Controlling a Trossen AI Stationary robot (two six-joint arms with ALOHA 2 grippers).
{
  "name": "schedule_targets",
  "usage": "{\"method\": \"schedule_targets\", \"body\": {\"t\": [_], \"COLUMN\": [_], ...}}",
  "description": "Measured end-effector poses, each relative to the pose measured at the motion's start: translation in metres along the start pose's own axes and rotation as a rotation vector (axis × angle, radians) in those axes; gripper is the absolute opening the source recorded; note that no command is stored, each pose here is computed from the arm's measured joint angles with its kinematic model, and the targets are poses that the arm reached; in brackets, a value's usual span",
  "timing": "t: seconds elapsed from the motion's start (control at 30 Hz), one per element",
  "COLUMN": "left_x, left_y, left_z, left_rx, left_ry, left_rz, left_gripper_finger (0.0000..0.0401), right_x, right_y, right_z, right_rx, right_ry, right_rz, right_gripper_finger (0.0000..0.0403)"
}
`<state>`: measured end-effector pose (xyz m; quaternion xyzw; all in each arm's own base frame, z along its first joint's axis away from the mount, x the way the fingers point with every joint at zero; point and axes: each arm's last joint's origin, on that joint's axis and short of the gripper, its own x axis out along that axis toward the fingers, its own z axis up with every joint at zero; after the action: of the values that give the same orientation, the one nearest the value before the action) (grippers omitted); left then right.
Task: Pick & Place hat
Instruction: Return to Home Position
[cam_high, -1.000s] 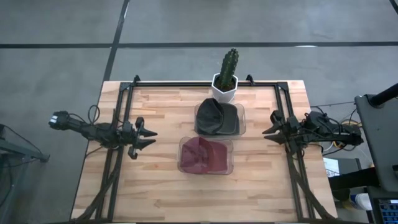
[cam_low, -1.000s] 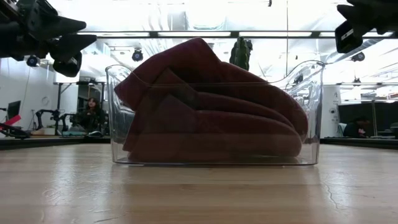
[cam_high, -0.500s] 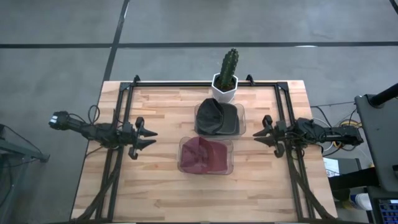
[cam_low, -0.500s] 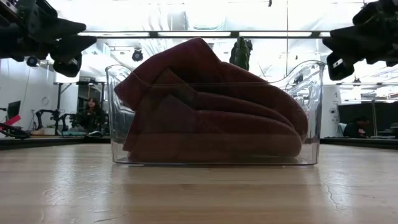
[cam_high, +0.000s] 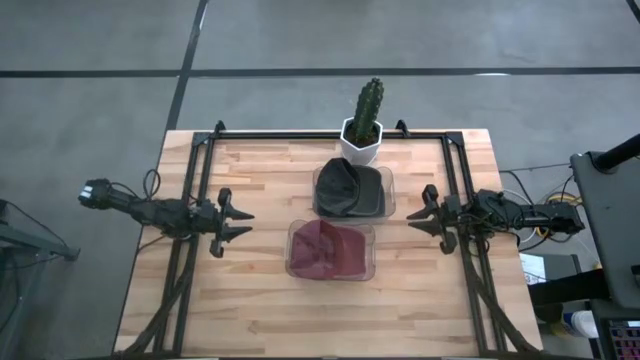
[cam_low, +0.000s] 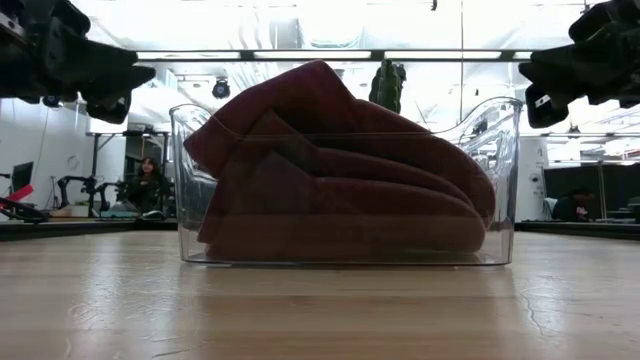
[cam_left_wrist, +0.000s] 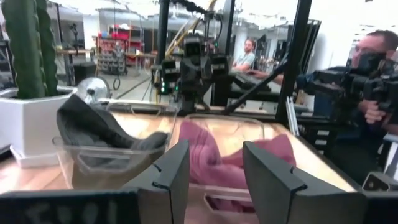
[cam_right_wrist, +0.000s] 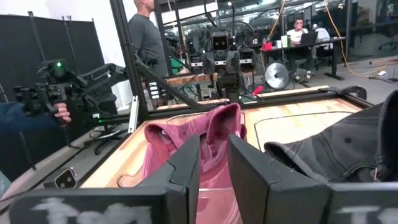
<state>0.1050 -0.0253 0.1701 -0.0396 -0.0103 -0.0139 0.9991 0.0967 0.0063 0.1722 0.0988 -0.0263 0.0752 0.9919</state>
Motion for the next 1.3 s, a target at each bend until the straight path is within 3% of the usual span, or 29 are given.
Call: {"method": "schedule_targets", "body": {"t": [0.17,0.7,1.3], "left_x": [-0.0012,-0.0093,-0.0088], "left_y": [0.0006,0.0027,0.0027], "left_z": [-0.0033,-0.0010,-0.0022], "left_rx": [0.001,-0.005,-0.009], "left_ry": [0.044,0.007,0.017], "left_rz": [0.002,-0.007,-0.004], "left_gripper_finger": [0.0140,0.0140,0.0140], "right_x": [0.0000,0.0001,0.0005], "right_y": [0.0000,-0.0001,-0.0003], "right_z": [-0.0001,-0.0004,-0.0009], "right_rx": [0.000,-0.003,0.005], "right_ry": [0.002,0.005,0.011], "right_rz": [0.000,-0.001,-0.005], "right_gripper_finger": [0.0068,0.0086,0.0073]}}
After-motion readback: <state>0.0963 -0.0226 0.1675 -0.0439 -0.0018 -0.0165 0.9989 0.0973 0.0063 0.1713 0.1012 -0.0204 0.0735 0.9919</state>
